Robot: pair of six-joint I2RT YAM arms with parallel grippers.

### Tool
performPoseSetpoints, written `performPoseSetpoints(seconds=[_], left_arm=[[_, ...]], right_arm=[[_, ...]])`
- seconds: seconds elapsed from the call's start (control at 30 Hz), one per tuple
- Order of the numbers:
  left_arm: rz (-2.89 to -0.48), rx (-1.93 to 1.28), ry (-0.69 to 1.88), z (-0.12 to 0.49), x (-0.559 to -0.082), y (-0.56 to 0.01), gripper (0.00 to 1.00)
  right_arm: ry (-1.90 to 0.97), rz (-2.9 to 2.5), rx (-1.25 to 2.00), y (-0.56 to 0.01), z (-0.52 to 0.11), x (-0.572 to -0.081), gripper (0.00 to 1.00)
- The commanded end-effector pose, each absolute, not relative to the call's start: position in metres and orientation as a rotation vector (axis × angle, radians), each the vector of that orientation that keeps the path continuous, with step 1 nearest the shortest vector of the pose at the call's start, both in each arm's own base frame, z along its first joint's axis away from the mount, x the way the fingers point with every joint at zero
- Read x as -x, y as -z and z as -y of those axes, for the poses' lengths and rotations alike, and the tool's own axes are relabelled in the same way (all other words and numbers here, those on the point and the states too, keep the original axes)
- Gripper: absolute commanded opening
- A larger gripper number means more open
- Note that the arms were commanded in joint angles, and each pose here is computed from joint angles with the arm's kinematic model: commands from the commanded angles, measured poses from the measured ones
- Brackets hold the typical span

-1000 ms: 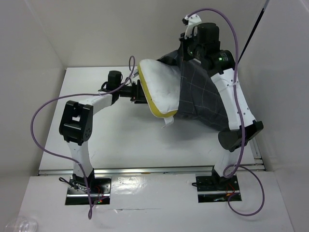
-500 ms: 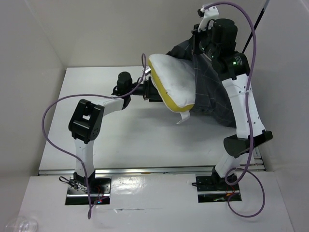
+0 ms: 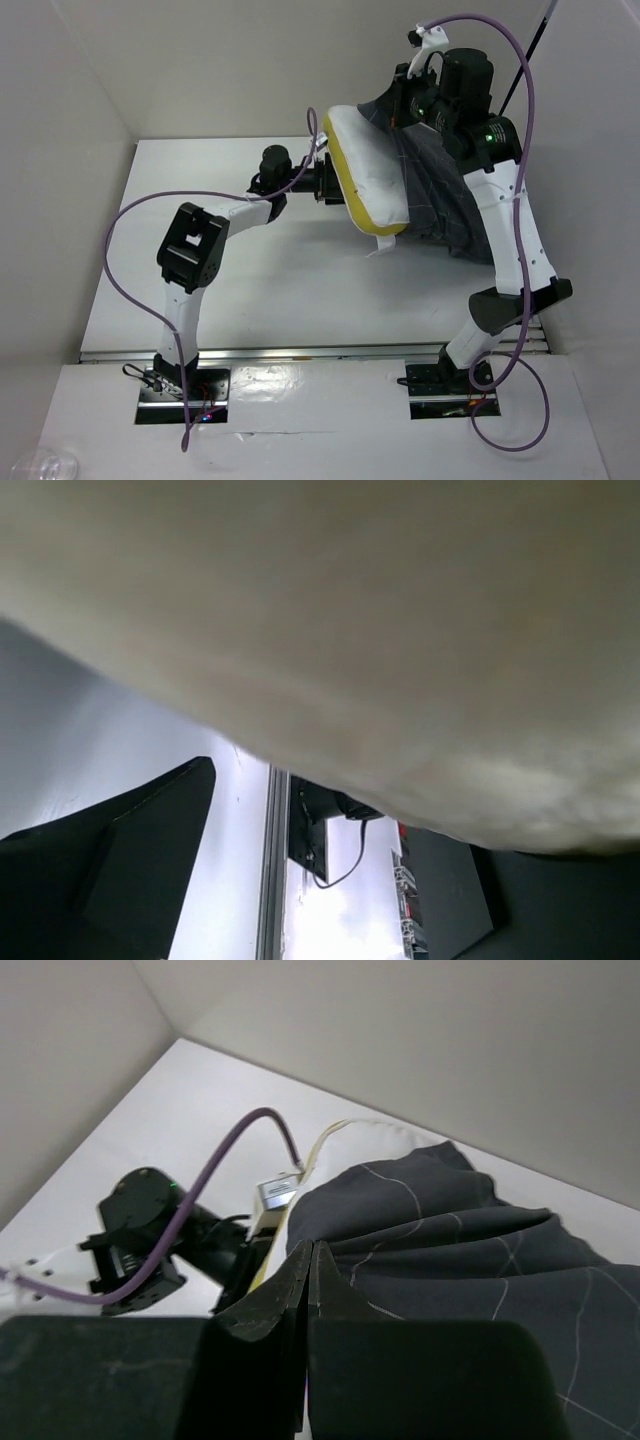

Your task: Put the pillow into the pillowcase

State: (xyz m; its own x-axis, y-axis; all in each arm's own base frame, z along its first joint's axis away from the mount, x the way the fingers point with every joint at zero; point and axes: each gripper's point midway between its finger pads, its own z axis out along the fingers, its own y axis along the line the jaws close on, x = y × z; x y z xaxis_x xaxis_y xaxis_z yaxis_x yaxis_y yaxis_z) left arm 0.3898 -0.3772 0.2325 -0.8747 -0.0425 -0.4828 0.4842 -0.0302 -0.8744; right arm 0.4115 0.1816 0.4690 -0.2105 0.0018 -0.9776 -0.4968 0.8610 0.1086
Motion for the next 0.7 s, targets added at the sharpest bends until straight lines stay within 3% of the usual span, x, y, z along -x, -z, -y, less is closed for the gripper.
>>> performPoseSetpoints(seconds=[0.0, 0.27, 0.43, 0.5, 0.53, 0.57, 0.67], left_arm=[[-1.865, -0.444, 1.961, 0.390, -0.396, -0.236, 0.88], [-1.921, -0.404, 2.007, 0.403, -0.398, -0.225, 0.77], [-1.879, -0.405, 2.057, 0.407, -0.395, -0.231, 0.54], [-1.877, -0.385, 2.064, 0.407, -0.396, -0.233, 0.35], [-1.886, -0.379, 2.064, 0.407, -0.395, -0.230, 0.16], [-1.902, -0.367, 2.066, 0.406, -0.394, -0.234, 0.02], [-1.865, -0.460, 2.015, 0.403, -0.387, -0.246, 0.00]], right_arm=[[-0.710, -1.523, 0.478, -0.536, -0.206, -0.359, 0.00], [-0.902, -1.521, 0.551, -0.539, -0.228, -0.336, 0.00], [-0.992, -1.541, 0.586, -0.531, -0.239, -0.321, 0.00], [-1.008, -1.553, 0.585, -0.528, -0.240, -0.320, 0.00], [-1.002, -1.560, 0.590, -0.523, -0.240, -0.322, 0.00], [-0.969, -1.561, 0.568, -0.523, -0.237, -0.328, 0.00], [-0.888, -1.574, 0.513, -0.521, -0.217, -0.344, 0.00]])
